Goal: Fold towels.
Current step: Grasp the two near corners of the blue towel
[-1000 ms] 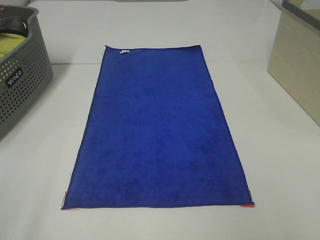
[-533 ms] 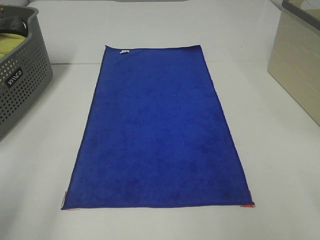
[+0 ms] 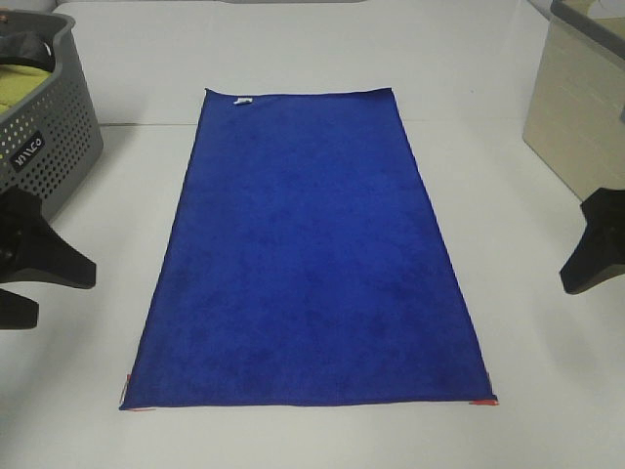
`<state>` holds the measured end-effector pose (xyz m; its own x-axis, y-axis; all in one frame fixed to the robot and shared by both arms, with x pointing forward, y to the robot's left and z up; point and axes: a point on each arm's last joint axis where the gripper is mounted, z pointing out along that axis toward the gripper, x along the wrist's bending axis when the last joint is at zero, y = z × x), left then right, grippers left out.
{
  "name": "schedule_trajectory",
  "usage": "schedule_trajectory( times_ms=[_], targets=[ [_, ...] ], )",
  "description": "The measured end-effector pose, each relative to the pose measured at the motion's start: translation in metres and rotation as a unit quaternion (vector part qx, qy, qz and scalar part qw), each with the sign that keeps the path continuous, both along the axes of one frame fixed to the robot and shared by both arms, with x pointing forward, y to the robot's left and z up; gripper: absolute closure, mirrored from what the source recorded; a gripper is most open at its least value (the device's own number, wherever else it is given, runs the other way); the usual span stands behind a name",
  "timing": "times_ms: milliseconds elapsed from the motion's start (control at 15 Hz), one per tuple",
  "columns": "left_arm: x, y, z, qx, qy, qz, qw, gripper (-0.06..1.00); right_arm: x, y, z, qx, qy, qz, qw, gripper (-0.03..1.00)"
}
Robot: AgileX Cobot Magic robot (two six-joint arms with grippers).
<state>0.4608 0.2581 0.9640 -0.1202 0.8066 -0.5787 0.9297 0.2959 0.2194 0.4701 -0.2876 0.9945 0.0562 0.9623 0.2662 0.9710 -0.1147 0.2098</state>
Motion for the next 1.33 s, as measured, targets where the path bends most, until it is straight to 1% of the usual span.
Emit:
schedule_trajectory(
  times_ms=[133,200,467,667,733,867,933,1067,1200,1333],
  targets=[
    [0.02,0.0,-0.021,-0.002,0.04,-0.01,0.999,0.25,0.014,-0.007,-0.028,0.016,0.048,-0.01,0.999,0.25],
    [0.027,0.0,-0.032,-0.002,0.06,-0.013,0.998,0.25,0.021,-0.01,-0.042,0.032,0.062,-0.015,0.997,0.26],
    [0.039,0.0,-0.074,0.004,0.107,-0.027,0.994,0.25,0.035,-0.008,-0.078,0.094,0.085,0.008,0.992,0.26],
    [0.041,-0.002,-0.087,-0.005,0.117,-0.031,0.993,0.25,0.039,-0.005,-0.095,0.116,0.104,0.013,0.988,0.26],
    [0.041,-0.004,-0.091,-0.007,0.117,-0.033,0.993,0.25,0.039,-0.002,-0.1,0.117,0.112,0.021,0.987,0.26],
    [0.041,-0.016,-0.096,0.003,0.113,-0.046,0.993,0.25,0.039,0.013,-0.108,0.112,0.118,0.05,0.985,0.26],
    [0.041,-0.024,-0.097,0.01,0.107,-0.055,0.993,0.25,0.04,0.021,-0.11,0.104,0.113,0.059,0.986,0.26],
    [0.041,-0.035,-0.097,0.02,0.095,-0.063,0.993,0.25,0.043,0.027,-0.118,0.1,0.112,0.048,0.987,0.26],
    [0.042,-0.04,-0.097,0.024,0.089,-0.059,0.994,0.26,0.045,0.029,-0.122,0.117,0.121,0.033,0.985,0.26],
    [0.043,-0.044,-0.097,0.023,0.084,-0.047,0.995,0.26,0.047,0.036,-0.131,0.166,0.144,0.016,0.975,0.28]
  ],
)
